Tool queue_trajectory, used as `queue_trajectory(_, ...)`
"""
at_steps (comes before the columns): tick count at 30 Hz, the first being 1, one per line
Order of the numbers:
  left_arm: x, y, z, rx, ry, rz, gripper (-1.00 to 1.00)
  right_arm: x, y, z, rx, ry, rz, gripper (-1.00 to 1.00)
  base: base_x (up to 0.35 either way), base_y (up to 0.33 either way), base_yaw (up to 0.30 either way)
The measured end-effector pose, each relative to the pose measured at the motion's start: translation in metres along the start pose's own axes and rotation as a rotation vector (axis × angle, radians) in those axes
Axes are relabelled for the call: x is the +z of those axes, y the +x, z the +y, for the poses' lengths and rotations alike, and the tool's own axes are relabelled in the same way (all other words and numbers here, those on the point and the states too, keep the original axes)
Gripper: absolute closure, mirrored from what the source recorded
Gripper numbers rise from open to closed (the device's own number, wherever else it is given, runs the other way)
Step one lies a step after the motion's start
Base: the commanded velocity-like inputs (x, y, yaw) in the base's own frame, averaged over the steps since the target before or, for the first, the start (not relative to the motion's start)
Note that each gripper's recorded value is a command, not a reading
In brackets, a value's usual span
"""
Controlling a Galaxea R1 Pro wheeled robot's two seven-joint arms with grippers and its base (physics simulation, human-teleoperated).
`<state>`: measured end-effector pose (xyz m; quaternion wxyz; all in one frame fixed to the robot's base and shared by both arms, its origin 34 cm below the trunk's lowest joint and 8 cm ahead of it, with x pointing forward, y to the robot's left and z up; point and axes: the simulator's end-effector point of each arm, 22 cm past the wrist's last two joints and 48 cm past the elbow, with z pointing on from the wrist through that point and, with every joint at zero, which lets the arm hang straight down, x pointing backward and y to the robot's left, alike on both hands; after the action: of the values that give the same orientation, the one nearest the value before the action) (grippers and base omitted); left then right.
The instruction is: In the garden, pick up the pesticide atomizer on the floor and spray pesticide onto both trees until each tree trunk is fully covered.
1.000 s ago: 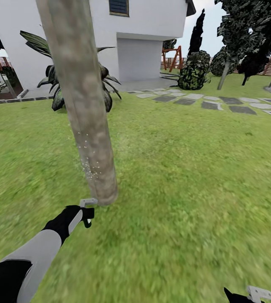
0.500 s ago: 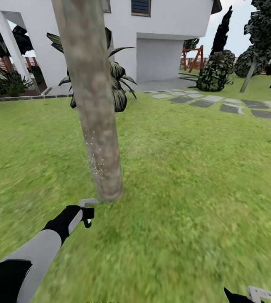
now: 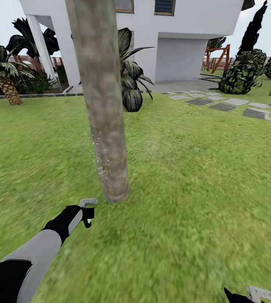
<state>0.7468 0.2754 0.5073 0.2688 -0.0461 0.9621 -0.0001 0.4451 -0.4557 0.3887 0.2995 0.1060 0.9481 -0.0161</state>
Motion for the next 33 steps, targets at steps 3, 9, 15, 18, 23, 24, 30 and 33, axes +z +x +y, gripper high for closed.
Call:
queue_trajectory(3, 0.0, -0.0002, -0.0003, 0.0, 0.001, -0.001, 1.0, 0.0, 0.0, 0.0, 0.0, 0.0, 0.0, -1.0, 0.145, -0.27, 0.019)
queue_trajectory(9, 0.0009, 0.0043, 0.0006, 0.001, -0.001, 0.004, 1.0, 0.0001, 0.0003, 0.0003, -0.004, -0.001, 0.002, -1.0, 0.145, -0.269, 0.001)
queue_trajectory(15, 0.001, 0.0049, 0.0006, 0.001, -0.001, 0.005, 1.0, 0.0001, 0.0003, 0.0005, -0.005, -0.001, 0.001, -1.0, 0.145, -0.269, 0.0)
queue_trajectory(18, 0.001, 0.0048, 0.0006, 0.001, -0.001, 0.004, 1.0, 0.0, 0.0001, 0.0002, -0.003, -0.001, 0.001, -1.0, 0.145, -0.269, 0.0)
queue_trajectory(23, 0.0011, 0.0051, 0.0006, 0.001, -0.001, 0.005, 1.0, 0.0, 0.0002, 0.0001, -0.003, 0.0, 0.001, -1.0, 0.145, -0.269, 0.0)
queue_trajectory(24, 0.001, 0.005, 0.0006, 0.001, -0.001, 0.005, 1.0, 0.0, 0.0002, 0.0001, -0.003, 0.0, 0.001, -1.0, 0.144, -0.269, 0.036)
queue_trajectory(30, 0.001, 0.0049, 0.0006, 0.001, -0.001, 0.005, 1.0, 0.0, 0.0002, 0.0001, -0.003, -0.001, 0.001, -1.0, 0.143, -0.269, 0.212)
queue_trajectory(33, 0.001, 0.0048, 0.0006, 0.001, -0.001, 0.004, 1.0, 0.0, 0.0002, 0.0002, -0.003, -0.001, 0.001, -1.0, 0.13, -0.269, 0.276)
